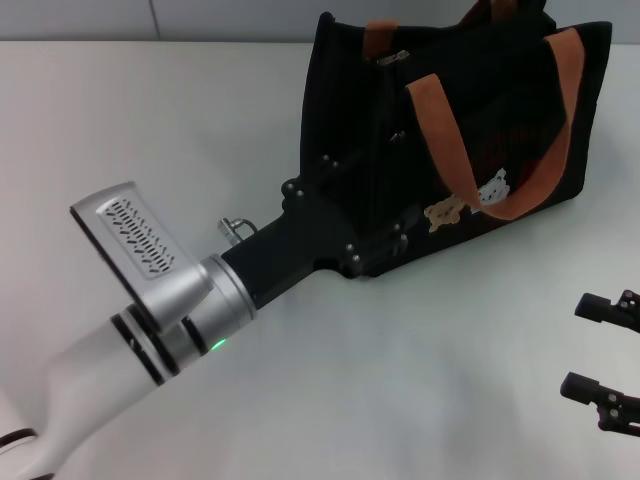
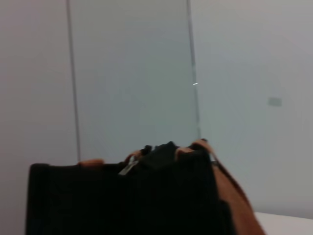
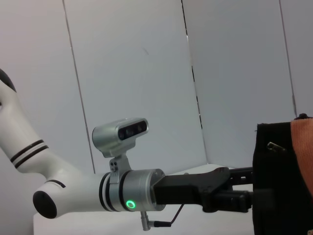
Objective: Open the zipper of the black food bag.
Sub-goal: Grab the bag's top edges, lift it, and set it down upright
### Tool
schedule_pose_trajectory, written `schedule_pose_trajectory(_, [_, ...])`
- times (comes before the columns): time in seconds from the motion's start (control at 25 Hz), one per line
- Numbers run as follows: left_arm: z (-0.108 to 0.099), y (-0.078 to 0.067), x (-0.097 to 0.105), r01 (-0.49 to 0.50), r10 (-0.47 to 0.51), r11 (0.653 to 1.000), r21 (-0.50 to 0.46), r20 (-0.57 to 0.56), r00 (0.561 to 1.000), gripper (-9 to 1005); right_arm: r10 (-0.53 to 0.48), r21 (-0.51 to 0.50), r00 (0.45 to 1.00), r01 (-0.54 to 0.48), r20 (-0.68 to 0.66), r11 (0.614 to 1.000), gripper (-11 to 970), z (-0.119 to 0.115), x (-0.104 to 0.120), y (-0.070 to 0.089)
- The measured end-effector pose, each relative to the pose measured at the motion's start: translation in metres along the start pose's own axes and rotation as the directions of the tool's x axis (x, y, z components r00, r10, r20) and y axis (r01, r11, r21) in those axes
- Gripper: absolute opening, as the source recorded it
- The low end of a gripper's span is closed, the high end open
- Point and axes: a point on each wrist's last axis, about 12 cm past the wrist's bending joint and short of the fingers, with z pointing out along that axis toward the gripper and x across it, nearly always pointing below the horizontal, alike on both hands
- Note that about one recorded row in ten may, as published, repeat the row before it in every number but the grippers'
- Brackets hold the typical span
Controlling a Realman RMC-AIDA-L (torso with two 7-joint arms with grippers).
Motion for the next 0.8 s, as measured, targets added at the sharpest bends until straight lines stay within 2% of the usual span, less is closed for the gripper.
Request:
schedule_pose_trajectory(0.24, [0.0082,-0.0002,0.0039,0.032,-0.035,0.998,-0.046,-0.058,0.998,792,0.0,0.003,1.0,0.0,-0.003,1.0,836,-0.0005,0.0003,0.0])
schedule_pose_trajectory(0.44, [0.0036,-0.0043,0.003,0.011,-0.014,0.996,-0.084,-0.034,0.999,784,-0.001,0.003,1.0,0.001,-0.003,1.0,835,-0.0004,0.0002,0.0])
schedule_pose_trajectory(0.52, [0.0027,-0.0054,0.0026,-0.003,0.001,0.996,-0.088,-0.028,1.0,575,-0.001,0.003,1.0,0.001,-0.003,1.0,835,-0.0002,0.0001,-0.0003])
schedule_pose_trajectory(0.8, [0.0034,-0.0067,0.0021,-0.022,0.02,0.997,-0.078,-0.027,0.999,313,-0.002,0.001,1.0,0.002,-0.002,1.0,836,0.0006,-0.0002,-0.0007])
